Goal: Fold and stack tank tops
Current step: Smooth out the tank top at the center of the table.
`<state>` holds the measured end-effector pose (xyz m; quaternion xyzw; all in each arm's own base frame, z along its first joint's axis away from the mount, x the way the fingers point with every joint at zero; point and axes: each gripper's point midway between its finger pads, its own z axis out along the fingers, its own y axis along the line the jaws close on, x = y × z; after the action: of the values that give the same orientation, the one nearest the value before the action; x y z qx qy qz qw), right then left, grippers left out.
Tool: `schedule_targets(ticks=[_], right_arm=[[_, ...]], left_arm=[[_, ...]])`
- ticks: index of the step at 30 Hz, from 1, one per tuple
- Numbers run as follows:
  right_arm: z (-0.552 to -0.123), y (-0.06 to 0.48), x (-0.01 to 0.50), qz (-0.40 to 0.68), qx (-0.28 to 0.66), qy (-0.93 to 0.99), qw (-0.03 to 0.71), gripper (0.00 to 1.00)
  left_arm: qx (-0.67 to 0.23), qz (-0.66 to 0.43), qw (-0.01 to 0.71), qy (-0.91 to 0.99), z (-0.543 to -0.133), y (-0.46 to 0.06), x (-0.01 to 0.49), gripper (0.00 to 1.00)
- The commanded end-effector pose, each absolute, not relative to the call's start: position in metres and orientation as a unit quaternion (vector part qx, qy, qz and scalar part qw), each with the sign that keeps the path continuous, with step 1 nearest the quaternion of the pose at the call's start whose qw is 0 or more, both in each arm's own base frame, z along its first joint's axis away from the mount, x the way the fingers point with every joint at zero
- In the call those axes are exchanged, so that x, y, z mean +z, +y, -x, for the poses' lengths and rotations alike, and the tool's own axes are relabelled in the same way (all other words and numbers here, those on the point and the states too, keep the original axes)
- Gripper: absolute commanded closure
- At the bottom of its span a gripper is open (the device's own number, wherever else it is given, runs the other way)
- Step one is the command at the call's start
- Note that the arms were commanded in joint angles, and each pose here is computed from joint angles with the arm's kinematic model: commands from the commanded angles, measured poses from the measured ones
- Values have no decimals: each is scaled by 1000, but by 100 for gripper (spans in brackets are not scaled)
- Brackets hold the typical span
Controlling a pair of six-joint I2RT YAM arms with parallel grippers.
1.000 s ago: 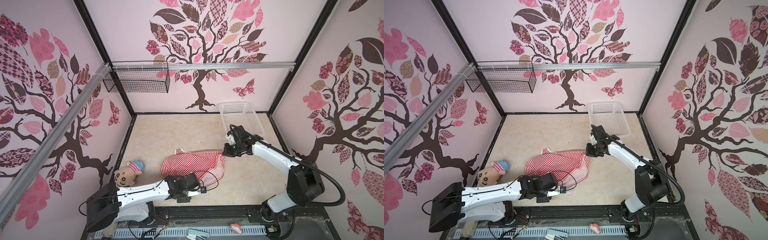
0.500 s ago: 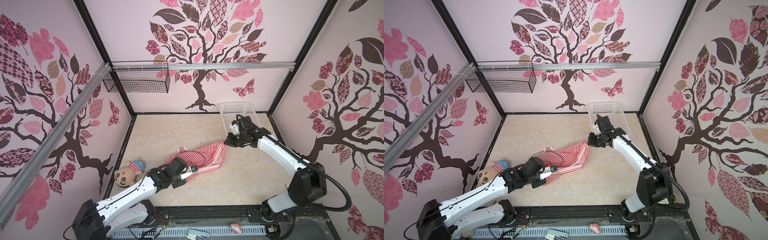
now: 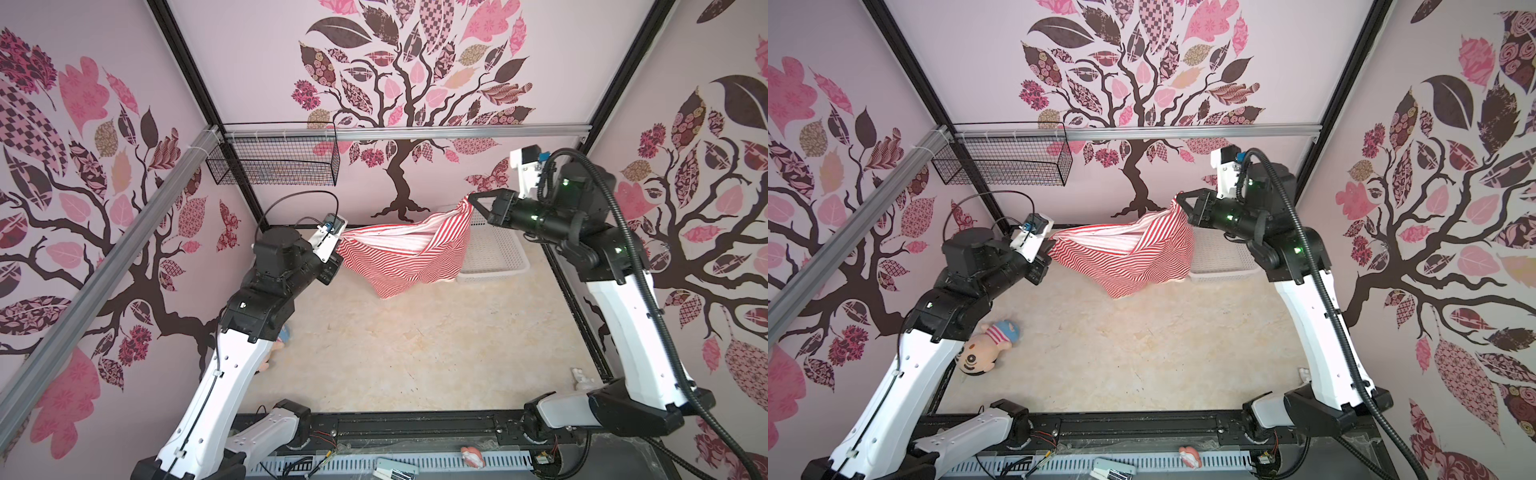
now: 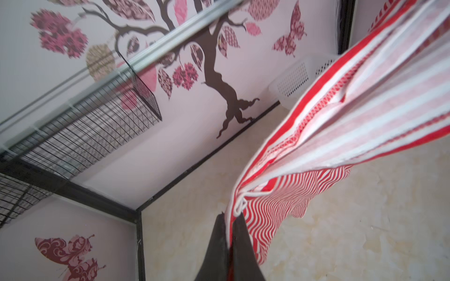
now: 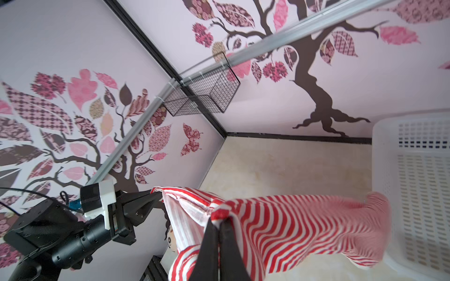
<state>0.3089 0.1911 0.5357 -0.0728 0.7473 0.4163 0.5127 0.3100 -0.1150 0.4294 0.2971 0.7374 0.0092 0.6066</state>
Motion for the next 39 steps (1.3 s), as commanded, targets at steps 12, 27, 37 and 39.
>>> schedule_targets(ticks=[12,27,37,39], right_arm=[[-257,182,619,117,457,669,574,100],[-454,247,522,84,456,736,493,100],[-460,234,569,119,540,656,513,100],[-446,231,570,124,535,657,516,100]], left_arm=[[68,-216,716,661,-299,-84,580,100],[88,-165,671,718,-488,-45,508,100],[93,-127,697,699,-520,-22,547,100],[94,-125,716,681,-500,-20,554,100]])
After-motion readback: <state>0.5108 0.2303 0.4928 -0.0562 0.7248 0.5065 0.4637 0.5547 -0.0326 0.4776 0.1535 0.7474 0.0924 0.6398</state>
